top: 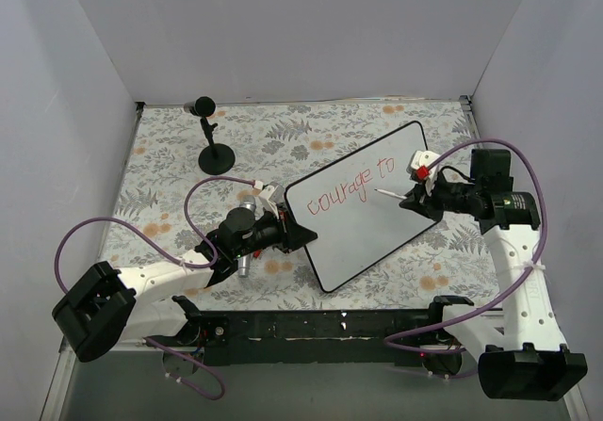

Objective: Write a sentence on the whiteboard

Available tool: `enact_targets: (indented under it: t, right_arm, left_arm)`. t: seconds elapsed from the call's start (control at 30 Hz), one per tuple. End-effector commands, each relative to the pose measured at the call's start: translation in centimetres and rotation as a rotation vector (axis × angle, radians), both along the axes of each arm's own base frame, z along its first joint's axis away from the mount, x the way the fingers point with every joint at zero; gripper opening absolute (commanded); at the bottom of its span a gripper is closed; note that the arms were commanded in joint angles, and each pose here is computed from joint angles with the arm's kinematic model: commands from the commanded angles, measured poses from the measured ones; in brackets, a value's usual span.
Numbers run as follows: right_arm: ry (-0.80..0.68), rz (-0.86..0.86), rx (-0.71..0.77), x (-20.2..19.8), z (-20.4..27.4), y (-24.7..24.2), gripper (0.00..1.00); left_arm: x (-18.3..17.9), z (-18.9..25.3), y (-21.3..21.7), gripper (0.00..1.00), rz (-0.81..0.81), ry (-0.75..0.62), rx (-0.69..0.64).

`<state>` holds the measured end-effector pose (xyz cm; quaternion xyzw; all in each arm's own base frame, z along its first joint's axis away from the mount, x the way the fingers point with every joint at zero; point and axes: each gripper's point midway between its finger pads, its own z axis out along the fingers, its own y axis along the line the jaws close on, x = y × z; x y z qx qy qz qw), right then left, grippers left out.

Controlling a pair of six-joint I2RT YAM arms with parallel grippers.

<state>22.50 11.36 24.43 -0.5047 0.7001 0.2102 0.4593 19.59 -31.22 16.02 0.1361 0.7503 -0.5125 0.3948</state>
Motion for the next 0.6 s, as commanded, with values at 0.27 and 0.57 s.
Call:
enact_targets:
  t: [0.27,0.57]
  right_arm:
    - [0.115,0.393,0.014,-6.7,-3.6,6.7,0.01]
    - [0.119,0.464,-0.021,-7.8,-5.9,7.9,0.01]
  left_arm:
    - [1.5,2.2,0.3,0.00,0.068,-0.064,-0.030]
    - [1.7,1.9,1.1,0.00,0.113,-0.054,-0.013]
